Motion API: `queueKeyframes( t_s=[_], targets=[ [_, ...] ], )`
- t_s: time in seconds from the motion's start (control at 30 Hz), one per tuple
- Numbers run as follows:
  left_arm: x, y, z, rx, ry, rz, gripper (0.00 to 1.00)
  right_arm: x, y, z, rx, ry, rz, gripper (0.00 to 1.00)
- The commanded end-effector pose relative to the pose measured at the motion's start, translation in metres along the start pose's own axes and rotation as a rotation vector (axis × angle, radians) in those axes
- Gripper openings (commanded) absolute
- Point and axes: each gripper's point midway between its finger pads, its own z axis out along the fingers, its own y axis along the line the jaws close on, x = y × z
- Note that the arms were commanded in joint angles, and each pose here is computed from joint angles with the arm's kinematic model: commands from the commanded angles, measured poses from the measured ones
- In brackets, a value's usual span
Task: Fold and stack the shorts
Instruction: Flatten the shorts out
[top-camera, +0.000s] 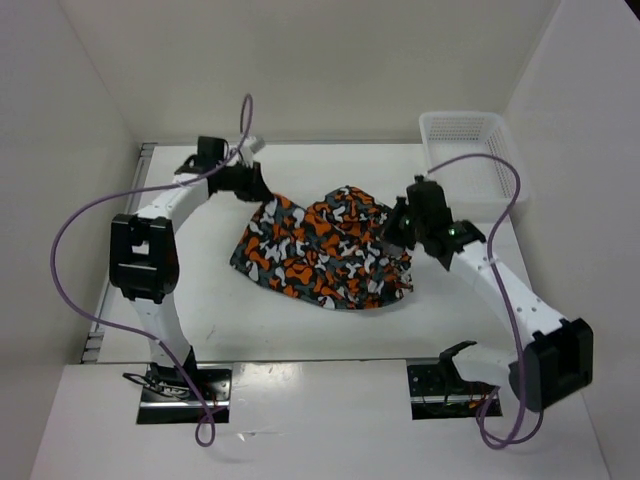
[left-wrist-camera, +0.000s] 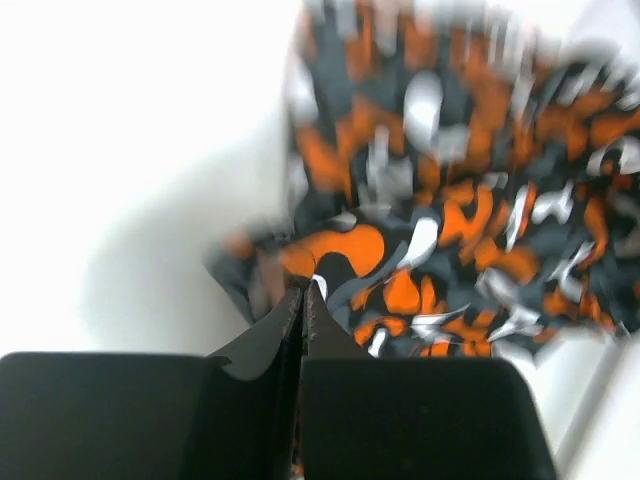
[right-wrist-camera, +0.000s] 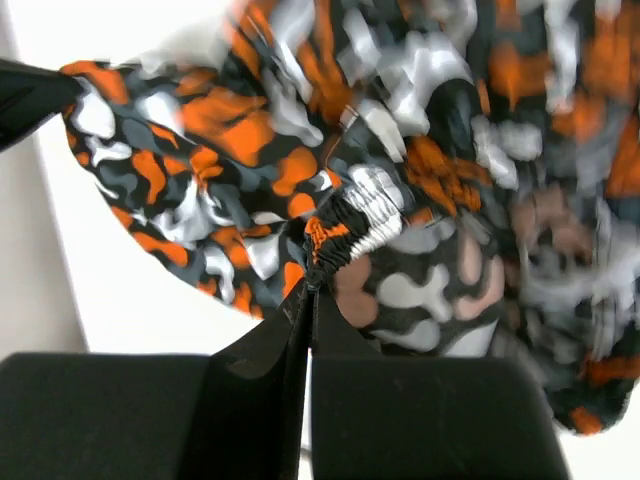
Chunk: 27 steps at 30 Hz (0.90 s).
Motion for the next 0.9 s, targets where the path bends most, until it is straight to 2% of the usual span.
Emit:
queueKeyframes(
  t_s=[0.0,0.03,0.07,0.1,0.13,0.17,0.2,0.23,0.27,0.33,0.37,0.43,0.47,0.5,0.53,0.57,0.6,0.63,0.7,0.73,0.77,0.8,0.83,0.87],
  targets=[
    [-0.117,-0.018,-0.055,0.006,-0.255,0.222,0.0,-0.101,0.06,0.002,-0.143,-0.169,-0.075,0.01],
    [-0.165,-0.029,-0.083,-0.024,-0.337,0.299,0.0,-0.121,0.072,0.004,-0.167,-0.184,-0.085,0.01],
    [-0.185,-0.031,-0.096,-0.045,-0.372,0.327,0.0,-0.137,0.085,0.004,-0.2,-0.185,-0.096,0.01],
    [-0.201,-0.029,-0.106,-0.059,-0.399,0.347,0.0,-0.182,0.124,-0.023,-0.279,-0.281,-0.134,0.0],
    [-0.218,-0.024,-0.129,-0.08,-0.445,0.377,0.0,-0.197,0.13,-0.007,-0.277,-0.274,-0.141,0.0],
    [-0.249,-0.037,-0.164,-0.113,-0.525,0.454,0.0,-0.208,0.143,-0.013,-0.293,-0.28,-0.146,0.0],
    [-0.26,-0.037,-0.18,-0.125,-0.555,0.483,0.0,-0.24,0.18,-0.051,-0.38,-0.373,-0.184,0.0],
    [-0.27,-0.039,-0.2,-0.153,-0.586,0.507,0.0,-0.25,0.186,-0.041,-0.379,-0.371,-0.184,0.0],
    [-0.286,-0.041,-0.238,-0.211,-0.647,0.556,0.0,-0.267,0.206,-0.072,-0.422,-0.429,-0.198,0.0],
    [-0.291,-0.035,-0.278,-0.267,-0.681,0.576,0.0,-0.275,0.214,-0.076,-0.427,-0.44,-0.21,0.0],
    [-0.288,-0.037,-0.289,-0.274,-0.675,0.564,0.0,-0.278,0.217,-0.095,-0.427,-0.462,-0.224,0.0],
    [-0.286,-0.037,-0.314,-0.313,-0.693,0.573,0.0,-0.277,0.214,-0.105,-0.405,-0.476,-0.236,0.0],
    [-0.286,-0.051,-0.328,-0.332,-0.721,0.613,0.0,-0.27,0.202,-0.091,-0.371,-0.451,-0.236,0.0],
    [-0.281,-0.053,-0.326,-0.32,-0.716,0.615,0.0,-0.268,0.196,-0.091,-0.353,-0.462,-0.23,0.0],
    [-0.261,-0.025,-0.311,-0.321,-0.678,0.54,0.0,-0.268,0.191,-0.119,-0.367,-0.511,-0.23,0.0],
    [-0.257,-0.037,-0.323,-0.333,-0.698,0.575,0.0,-0.255,0.164,-0.09,-0.32,-0.464,-0.202,0.0],
    [-0.245,-0.029,-0.32,-0.338,-0.685,0.544,0.0,-0.245,0.152,-0.088,-0.331,-0.434,-0.185,0.0],
    [-0.213,-0.014,-0.309,-0.333,-0.642,0.458,0.0,-0.226,0.111,-0.078,-0.285,-0.388,-0.121,0.0],
    [-0.175,0.002,-0.293,-0.322,-0.604,0.381,0.0,-0.202,0.085,-0.072,-0.301,-0.339,-0.097,0.0],
    [-0.16,-0.005,-0.289,-0.32,-0.598,0.37,0.0,-0.169,0.047,-0.045,-0.23,-0.251,-0.042,0.01],
    [-0.138,0.004,-0.279,-0.307,-0.575,0.324,0.0,-0.155,0.038,-0.049,-0.227,-0.236,-0.021,0.05],
    [-0.096,0.022,-0.253,-0.288,-0.51,0.198,0.0,-0.138,0.03,-0.042,-0.233,-0.191,-0.015,0.09],
    [-0.08,0.021,-0.246,-0.277,-0.486,0.154,0.0,-0.11,0.005,-0.022,-0.186,-0.124,0.005,0.2],
    [-0.061,0.022,-0.237,-0.262,-0.45,0.089,0.0,-0.093,-0.001,-0.014,-0.175,-0.082,0.008,0.31]
  ],
)
